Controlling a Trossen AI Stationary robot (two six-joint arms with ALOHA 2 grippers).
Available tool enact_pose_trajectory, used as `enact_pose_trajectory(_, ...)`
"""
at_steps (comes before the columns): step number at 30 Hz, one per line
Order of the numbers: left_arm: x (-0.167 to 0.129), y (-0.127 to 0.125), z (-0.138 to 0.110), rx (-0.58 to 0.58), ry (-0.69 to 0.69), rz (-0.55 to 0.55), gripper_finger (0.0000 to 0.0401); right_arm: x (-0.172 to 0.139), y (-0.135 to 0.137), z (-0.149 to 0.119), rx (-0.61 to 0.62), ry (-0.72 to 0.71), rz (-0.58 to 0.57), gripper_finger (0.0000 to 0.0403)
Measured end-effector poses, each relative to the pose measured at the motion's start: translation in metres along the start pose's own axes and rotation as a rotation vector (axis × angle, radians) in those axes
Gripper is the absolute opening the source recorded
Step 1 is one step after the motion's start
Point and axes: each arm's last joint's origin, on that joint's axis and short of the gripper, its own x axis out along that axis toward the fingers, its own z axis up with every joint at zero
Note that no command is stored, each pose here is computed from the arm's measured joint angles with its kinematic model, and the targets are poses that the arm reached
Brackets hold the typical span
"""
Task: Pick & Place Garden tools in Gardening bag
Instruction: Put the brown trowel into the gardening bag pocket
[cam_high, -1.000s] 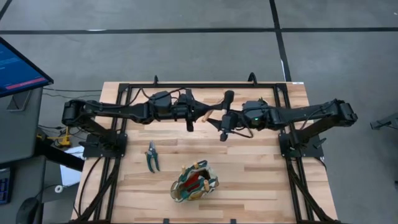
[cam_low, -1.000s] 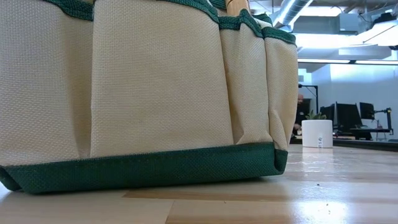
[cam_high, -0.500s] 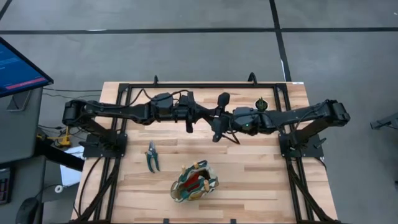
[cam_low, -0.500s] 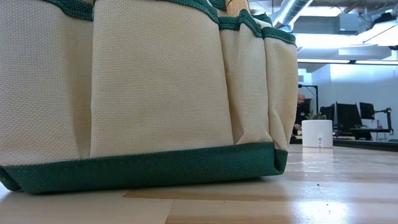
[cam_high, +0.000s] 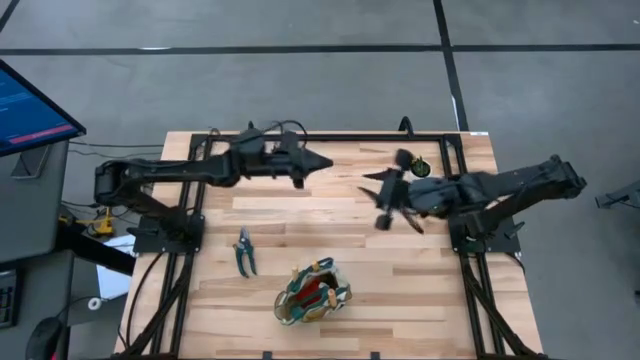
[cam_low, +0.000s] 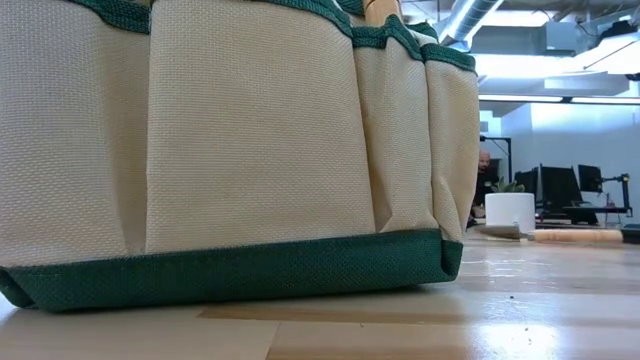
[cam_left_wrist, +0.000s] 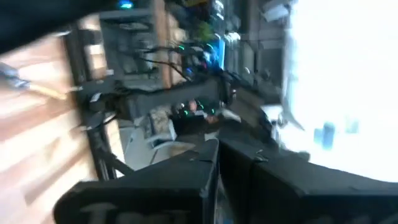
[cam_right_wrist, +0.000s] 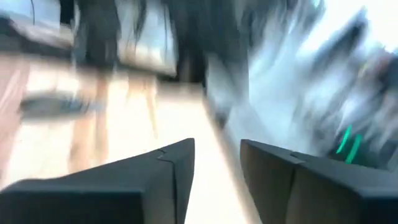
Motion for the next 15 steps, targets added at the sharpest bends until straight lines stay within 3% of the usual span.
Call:
enact_pose_trajectory(3, -0.021, -0.026, 0.008, 0.154, -0.035, -0.079, 0.0002, -0.021, -0.015, -0.027, 0.221, 0.211, 0.018, 0.0139)
enact_pose_trajectory(6, -0.043, -0.044, 0.014, 0.294, -0.094, -0.099, 0.0002, -0.034, -0.026, -0.055, 0.383, 0.460, -0.040, 0.0158)
enact_pose_trajectory(10, -0.072, -0.067, 0.016, 0.422, -0.143, -0.139, 0.0002, -0.036, -0.030, -0.084, 0.444, 0.736, -0.124, 0.0191)
enact_pose_trajectory(15, -0.101, -0.088, 0.011, 0.482, -0.177, -0.214, 0.0002, -0.017, -0.023, -0.121, 0.468, 0.992, -0.078, 0.0230)
